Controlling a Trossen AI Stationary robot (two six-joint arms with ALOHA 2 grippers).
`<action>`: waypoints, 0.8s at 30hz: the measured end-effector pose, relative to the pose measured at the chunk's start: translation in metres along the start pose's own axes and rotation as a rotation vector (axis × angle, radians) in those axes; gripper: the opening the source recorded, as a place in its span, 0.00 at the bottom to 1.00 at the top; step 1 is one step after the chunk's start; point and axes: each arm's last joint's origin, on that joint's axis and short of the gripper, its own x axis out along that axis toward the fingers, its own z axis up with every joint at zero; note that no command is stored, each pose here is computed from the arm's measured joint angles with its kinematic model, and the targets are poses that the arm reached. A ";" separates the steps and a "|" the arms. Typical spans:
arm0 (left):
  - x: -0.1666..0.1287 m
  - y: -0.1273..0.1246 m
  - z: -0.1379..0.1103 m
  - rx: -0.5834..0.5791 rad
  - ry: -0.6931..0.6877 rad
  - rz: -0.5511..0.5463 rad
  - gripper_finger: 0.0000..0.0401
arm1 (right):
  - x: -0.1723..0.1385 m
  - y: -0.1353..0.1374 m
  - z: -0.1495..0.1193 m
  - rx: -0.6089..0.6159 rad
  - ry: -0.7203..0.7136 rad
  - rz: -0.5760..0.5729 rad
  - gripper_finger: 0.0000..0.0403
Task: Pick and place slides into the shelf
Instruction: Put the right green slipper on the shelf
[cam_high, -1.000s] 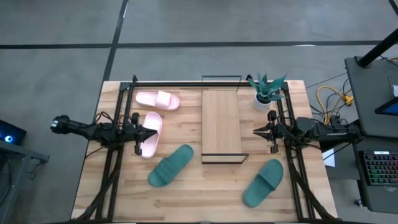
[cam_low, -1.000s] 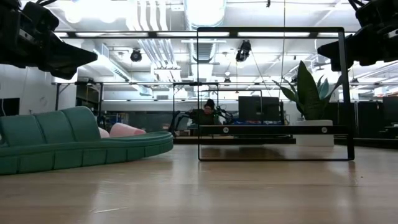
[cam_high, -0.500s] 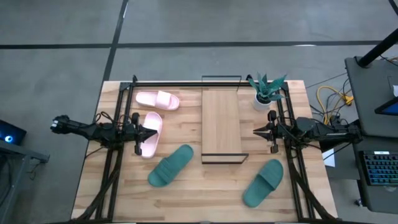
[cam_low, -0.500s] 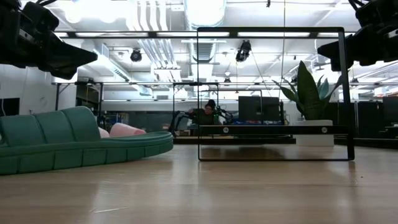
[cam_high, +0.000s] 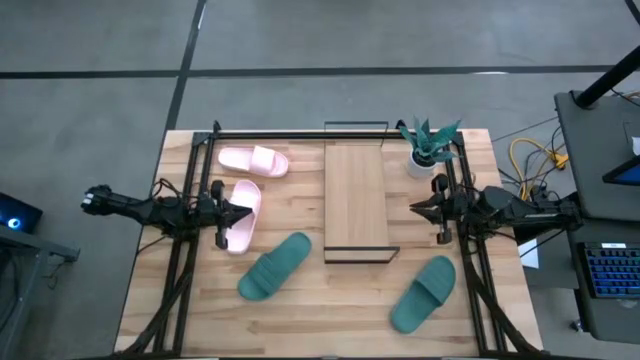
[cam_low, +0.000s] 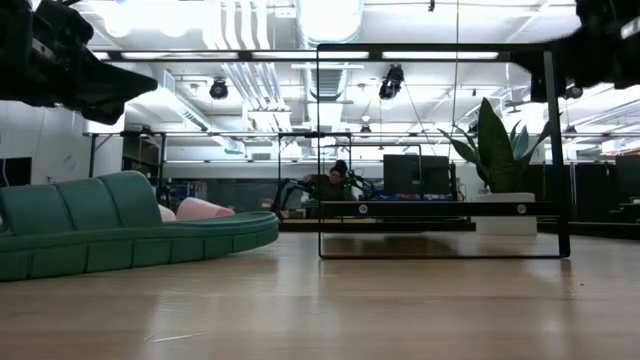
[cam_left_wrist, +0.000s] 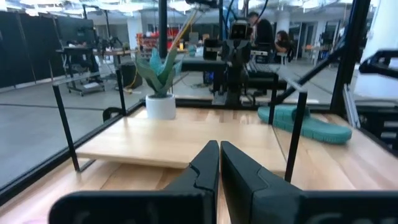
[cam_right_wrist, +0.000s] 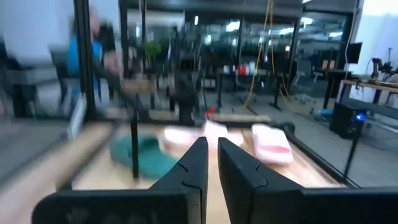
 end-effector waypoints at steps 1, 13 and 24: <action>0.000 0.000 0.001 -0.002 -0.005 0.000 0.00 | 0.000 0.000 0.003 0.022 -0.027 -0.001 0.07; -0.002 0.001 0.019 0.271 -0.181 0.048 0.00 | -0.002 -0.001 0.024 -0.165 -0.246 -0.034 0.07; -0.008 0.004 0.039 0.417 -0.371 0.134 0.00 | 0.001 -0.002 0.050 -0.436 -0.360 -0.103 0.07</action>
